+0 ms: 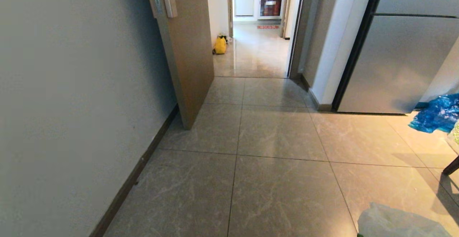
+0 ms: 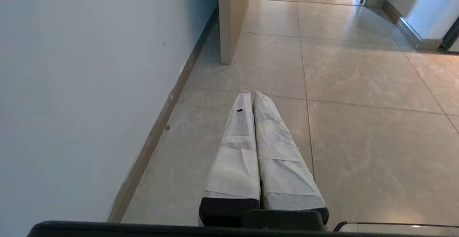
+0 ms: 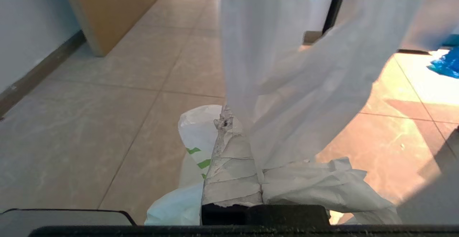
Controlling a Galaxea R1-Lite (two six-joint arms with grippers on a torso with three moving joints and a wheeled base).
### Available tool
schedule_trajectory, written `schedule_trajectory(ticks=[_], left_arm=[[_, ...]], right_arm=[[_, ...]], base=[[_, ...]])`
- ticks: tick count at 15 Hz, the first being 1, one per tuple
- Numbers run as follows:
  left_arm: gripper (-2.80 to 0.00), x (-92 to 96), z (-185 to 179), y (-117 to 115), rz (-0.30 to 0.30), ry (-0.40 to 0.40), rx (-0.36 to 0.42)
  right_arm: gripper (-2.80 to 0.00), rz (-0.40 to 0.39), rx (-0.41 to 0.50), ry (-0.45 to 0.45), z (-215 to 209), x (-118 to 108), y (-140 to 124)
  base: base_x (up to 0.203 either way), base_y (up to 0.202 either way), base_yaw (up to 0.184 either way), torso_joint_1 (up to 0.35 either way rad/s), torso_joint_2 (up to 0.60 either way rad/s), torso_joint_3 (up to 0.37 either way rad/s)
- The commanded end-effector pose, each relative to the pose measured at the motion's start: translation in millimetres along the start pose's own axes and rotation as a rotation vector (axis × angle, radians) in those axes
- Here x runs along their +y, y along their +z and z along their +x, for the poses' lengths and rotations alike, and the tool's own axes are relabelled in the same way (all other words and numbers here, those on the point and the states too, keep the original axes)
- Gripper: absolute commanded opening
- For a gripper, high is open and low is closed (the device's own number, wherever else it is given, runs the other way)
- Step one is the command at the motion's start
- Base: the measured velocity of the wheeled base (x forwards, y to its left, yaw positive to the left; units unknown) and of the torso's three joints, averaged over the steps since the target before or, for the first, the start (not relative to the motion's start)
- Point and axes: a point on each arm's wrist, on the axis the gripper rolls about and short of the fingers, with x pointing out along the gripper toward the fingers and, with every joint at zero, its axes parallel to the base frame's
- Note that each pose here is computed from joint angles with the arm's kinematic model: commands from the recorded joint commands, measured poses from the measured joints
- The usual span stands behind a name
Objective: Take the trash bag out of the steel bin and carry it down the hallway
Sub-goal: Put the trash bag at the door
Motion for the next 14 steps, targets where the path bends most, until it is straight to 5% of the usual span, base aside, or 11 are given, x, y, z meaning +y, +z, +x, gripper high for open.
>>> schedule_trajectory(ticks=[1,14], left_arm=[[-2.80,0.0,0.1,0.0,-0.001,0.001,0.001],[-2.80,0.0,0.0,0.0,0.001,0.001,0.000]], right_arm=[[-2.80,-0.001,0.000,0.001,0.0,0.0,0.0],[-2.80,-0.001,0.000,0.001,0.0,0.0,0.0]], base=[[0.193,0.000,0.001,0.002,0.00,0.002],[0.193,0.000,0.000,0.002,0.00,0.004]])
